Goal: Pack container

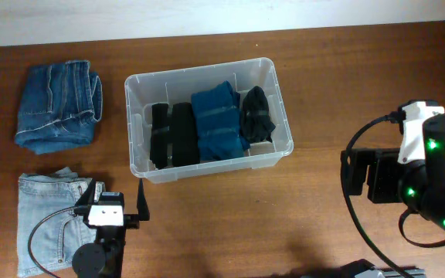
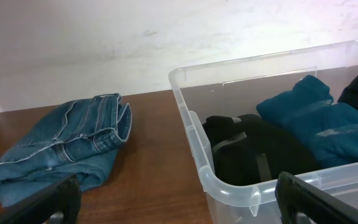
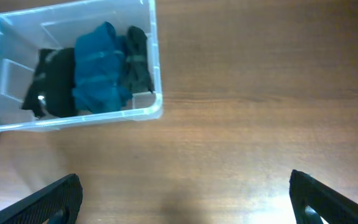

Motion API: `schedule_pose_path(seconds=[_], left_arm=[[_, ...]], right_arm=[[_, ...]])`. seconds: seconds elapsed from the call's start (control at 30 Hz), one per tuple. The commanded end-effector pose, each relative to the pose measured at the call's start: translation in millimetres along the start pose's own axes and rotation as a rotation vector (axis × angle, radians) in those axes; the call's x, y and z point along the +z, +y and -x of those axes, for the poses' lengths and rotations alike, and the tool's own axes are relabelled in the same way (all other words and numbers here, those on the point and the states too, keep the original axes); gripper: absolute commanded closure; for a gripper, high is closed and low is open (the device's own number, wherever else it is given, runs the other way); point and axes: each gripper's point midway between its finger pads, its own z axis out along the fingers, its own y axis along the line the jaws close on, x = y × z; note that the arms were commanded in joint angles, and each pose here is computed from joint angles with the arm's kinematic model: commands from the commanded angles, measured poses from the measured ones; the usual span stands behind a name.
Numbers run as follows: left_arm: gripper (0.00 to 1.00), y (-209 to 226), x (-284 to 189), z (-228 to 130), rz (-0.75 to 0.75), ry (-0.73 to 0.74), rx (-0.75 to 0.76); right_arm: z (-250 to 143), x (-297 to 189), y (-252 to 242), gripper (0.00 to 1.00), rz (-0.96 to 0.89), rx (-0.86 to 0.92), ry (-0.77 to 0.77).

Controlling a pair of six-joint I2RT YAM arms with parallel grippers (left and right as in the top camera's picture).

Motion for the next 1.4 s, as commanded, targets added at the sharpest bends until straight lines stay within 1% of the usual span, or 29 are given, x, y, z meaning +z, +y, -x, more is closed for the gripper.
schedule_pose_path(seconds=[0.0,0.13,0.2,0.3,0.4,0.47,0.53,0.77,0.9,1.07,1.1,1.17,1.2,1.23,1.37], left_arm=[[0.01,-2,0,-1,-0.01,-0.001,0.009],[0.01,-2,0,-1,-0.01,-0.001,0.009],[0.01,-2,0,-1,-0.01,-0.001,0.009],[0.01,-2,0,-1,-0.01,-0.001,0.009],[0.01,-2,0,-1,-0.01,-0.001,0.009],[0.01,-2,0,-1,-0.01,-0.001,0.009],[0.01,-2,0,-1,-0.01,-0.001,0.009],[0.01,-2,0,-1,-0.01,-0.001,0.009],[0.01,-2,0,-1,-0.009,-0.001,0.009],[0.01,-2,0,-1,-0.01,-0.001,0.009],[0.01,-2,0,-1,-0.01,-0.001,0.009],[0.01,-2,0,-1,-0.009,-0.001,0.009],[0.01,-2,0,-1,-0.01,-0.001,0.009],[0.01,-2,0,-1,-0.01,-0.001,0.009],[0.01,-2,0,-1,-0.01,-0.001,0.009]], right_arm=[[-9,-4,-22,0.02,-0.077,0.047,-0.04],[-26,1,-44,0.01,-0.122,0.133,-0.13],[-32,7,-48,0.01,-0.125,0.146,-0.179],[-44,21,-49,0.02,-0.096,0.137,-0.273],[-54,38,-42,0.01,-0.039,0.09,-0.364],[-60,54,-39,0.01,-0.008,0.065,-0.422],[-67,74,-42,0.01,-0.006,0.082,-0.475],[-86,129,-45,0.01,0.055,0.105,-0.592],[-92,145,-44,0.01,0.073,0.097,-0.631],[-86,153,-45,0.01,0.083,0.084,-0.73],[-84,154,-45,0.01,0.085,0.077,-0.755],[-79,154,-39,0.01,0.099,0.009,-0.805],[-75,155,-32,0.01,0.109,-0.086,-0.845],[-75,156,-30,0.02,0.106,-0.126,-0.857],[-81,170,-31,0.01,0.087,-0.171,-0.837]])
